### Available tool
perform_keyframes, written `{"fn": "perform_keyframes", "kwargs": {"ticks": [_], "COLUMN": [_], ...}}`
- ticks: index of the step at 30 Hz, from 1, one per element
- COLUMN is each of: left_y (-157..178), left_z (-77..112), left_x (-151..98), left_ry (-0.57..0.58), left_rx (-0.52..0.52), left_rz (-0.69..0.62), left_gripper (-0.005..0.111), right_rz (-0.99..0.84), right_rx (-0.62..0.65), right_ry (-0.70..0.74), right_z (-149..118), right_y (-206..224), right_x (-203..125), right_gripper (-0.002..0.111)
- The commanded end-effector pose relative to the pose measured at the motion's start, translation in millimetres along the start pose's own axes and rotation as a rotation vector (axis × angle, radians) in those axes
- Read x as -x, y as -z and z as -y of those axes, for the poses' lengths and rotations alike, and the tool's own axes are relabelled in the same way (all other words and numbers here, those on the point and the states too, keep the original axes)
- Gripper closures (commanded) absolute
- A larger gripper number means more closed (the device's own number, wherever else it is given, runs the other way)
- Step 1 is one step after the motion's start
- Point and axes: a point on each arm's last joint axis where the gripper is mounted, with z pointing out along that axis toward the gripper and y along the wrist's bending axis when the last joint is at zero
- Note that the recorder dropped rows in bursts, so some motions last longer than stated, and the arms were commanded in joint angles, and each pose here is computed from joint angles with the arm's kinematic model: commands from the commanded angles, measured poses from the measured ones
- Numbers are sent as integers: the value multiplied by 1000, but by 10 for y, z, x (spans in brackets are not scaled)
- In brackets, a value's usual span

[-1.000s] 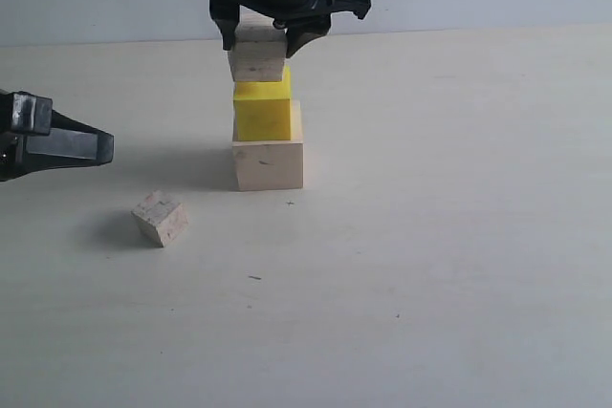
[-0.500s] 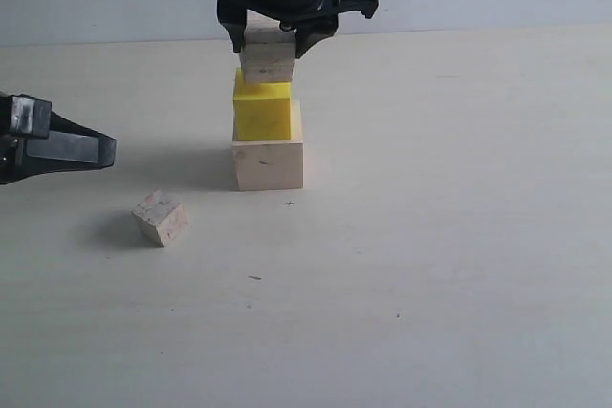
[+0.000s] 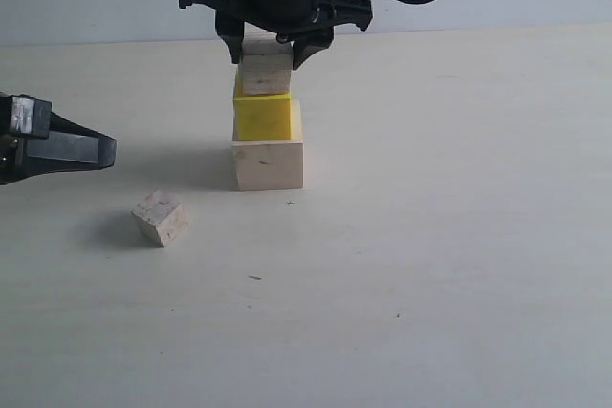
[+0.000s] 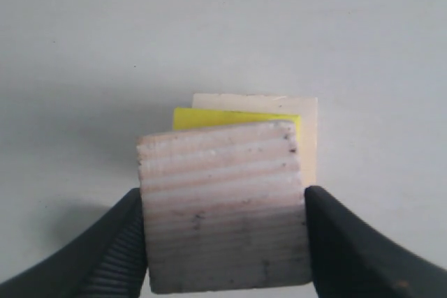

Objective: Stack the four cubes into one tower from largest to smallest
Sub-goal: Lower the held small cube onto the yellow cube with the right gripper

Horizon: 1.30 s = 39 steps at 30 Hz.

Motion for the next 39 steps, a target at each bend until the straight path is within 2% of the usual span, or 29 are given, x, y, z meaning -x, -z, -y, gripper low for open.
{"fn": "perform_keyframes", "kwargs": {"ticks": [1, 25, 29, 36, 39], "left_y": [14, 13, 14, 14, 14], "left_z": [33, 32, 34, 34, 37], "left_x": [-8, -10, -12, -12, -15], "left_ry": [2, -3, -3, -3, -3], "left_rx": [-13, -11, -14, -14, -17], "left_rz": [7, 5, 2, 2, -1], "left_gripper": [107, 107, 107, 107, 107], "right_rz": [20, -2, -2, 9, 17], "right_rx": [20, 3, 3, 12, 17], "right_ry": [0, 1, 1, -21, -23], "right_z": [-27, -12, -12, -20, -25], "right_y": [17, 17, 17, 17, 17], "right_x": [18, -2, -2, 9, 15], "right_gripper": [108, 106, 94, 61, 52]}}
